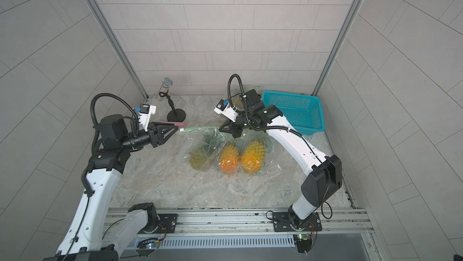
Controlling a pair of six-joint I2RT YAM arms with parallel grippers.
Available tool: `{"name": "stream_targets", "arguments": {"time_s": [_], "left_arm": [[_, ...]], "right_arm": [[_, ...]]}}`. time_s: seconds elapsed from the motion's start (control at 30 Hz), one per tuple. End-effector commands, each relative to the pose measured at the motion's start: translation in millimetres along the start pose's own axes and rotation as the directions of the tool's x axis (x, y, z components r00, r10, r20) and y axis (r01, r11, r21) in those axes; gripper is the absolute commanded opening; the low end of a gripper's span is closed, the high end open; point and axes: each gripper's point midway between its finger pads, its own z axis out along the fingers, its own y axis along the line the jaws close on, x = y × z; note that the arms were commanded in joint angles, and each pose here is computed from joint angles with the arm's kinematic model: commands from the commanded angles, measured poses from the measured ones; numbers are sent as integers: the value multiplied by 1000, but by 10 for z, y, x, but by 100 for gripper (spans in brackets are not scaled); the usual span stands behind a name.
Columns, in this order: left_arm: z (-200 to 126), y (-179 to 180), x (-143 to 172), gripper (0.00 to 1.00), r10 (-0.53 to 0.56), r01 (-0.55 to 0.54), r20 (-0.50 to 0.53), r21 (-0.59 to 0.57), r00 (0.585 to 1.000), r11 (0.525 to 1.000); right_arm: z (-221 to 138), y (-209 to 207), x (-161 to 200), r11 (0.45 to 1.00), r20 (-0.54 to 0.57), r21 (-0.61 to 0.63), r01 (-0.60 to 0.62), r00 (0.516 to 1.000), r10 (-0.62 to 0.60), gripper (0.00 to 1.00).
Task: Open the zip-top bag and take out the pineapple
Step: Adjust the zipper food storage bag at the center of the board.
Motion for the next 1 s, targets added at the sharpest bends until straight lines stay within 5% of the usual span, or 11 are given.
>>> {"name": "stream_targets", "arguments": {"time_s": [0.0,0.6,0.97], "left_arm": [[-39,-97,36,49,66,-66,-2,34,998,997],[-25,-31,107,36,99,-99,-22,14,995,995],[6,-58,111,13,96,-95,-18,63,995,994]], "right_arm": [[-23,8,-107,999,17,3,35,999,-35,0],[-25,50,-147,999,17,-6,42,999,-42,0],[-4,69,-159,999,16,-9,47,999,-47,0]]}}
